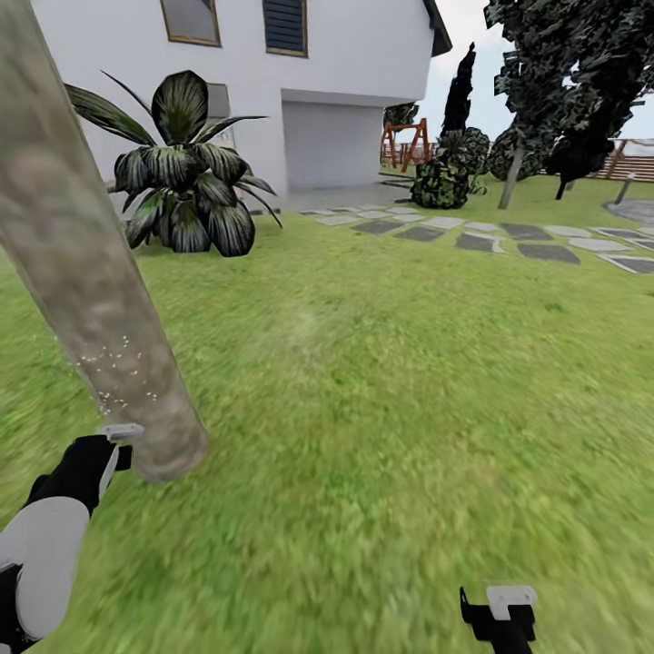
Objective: In the garden, pick up the pesticide atomizer on the floor and spray pesticide onto both trees until each tree trunk is fully covered.
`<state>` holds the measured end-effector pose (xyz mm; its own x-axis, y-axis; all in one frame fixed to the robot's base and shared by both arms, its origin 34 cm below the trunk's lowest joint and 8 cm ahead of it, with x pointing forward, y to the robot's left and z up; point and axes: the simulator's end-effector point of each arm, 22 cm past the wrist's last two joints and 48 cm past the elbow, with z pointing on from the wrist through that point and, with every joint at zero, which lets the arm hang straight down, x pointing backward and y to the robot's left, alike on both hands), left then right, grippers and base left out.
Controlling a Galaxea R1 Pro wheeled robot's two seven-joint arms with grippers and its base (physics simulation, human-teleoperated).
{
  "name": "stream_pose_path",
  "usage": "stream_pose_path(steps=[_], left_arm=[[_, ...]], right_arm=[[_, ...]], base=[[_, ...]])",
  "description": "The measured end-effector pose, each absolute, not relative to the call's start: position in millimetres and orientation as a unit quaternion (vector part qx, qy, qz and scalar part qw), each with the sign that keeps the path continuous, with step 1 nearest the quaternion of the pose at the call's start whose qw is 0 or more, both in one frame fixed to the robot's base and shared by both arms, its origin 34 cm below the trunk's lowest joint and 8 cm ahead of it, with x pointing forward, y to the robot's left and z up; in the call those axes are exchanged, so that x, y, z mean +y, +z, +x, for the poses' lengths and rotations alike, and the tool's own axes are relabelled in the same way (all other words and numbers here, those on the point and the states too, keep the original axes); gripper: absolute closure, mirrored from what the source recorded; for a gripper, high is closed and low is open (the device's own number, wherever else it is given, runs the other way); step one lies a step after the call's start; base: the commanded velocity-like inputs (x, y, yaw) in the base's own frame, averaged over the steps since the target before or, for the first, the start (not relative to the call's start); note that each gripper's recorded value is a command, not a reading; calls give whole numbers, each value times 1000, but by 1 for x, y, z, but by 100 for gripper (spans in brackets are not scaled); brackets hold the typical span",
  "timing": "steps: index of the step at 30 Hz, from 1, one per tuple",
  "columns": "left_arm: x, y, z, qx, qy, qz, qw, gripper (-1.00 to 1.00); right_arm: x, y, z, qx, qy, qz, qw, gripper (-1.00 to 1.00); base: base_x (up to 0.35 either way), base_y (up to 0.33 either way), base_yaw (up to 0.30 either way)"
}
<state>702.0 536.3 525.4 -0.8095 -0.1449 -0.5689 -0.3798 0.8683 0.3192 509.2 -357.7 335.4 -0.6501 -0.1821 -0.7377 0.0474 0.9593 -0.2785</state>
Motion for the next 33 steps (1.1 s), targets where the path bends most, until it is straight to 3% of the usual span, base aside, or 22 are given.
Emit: stream_pose_path(steps=[10, 33], left_arm=[[521, 501, 694, 923, 183, -159, 300, 100], [501, 499, 704, 920, 173, -152, 317, 100]], right_arm=[[-358, 335, 509, 898, -138, -38, 416, -100], [-357, 335, 509, 898, -138, -38, 417, -100]], base=[[50, -49, 264], [148, -234, 6]])
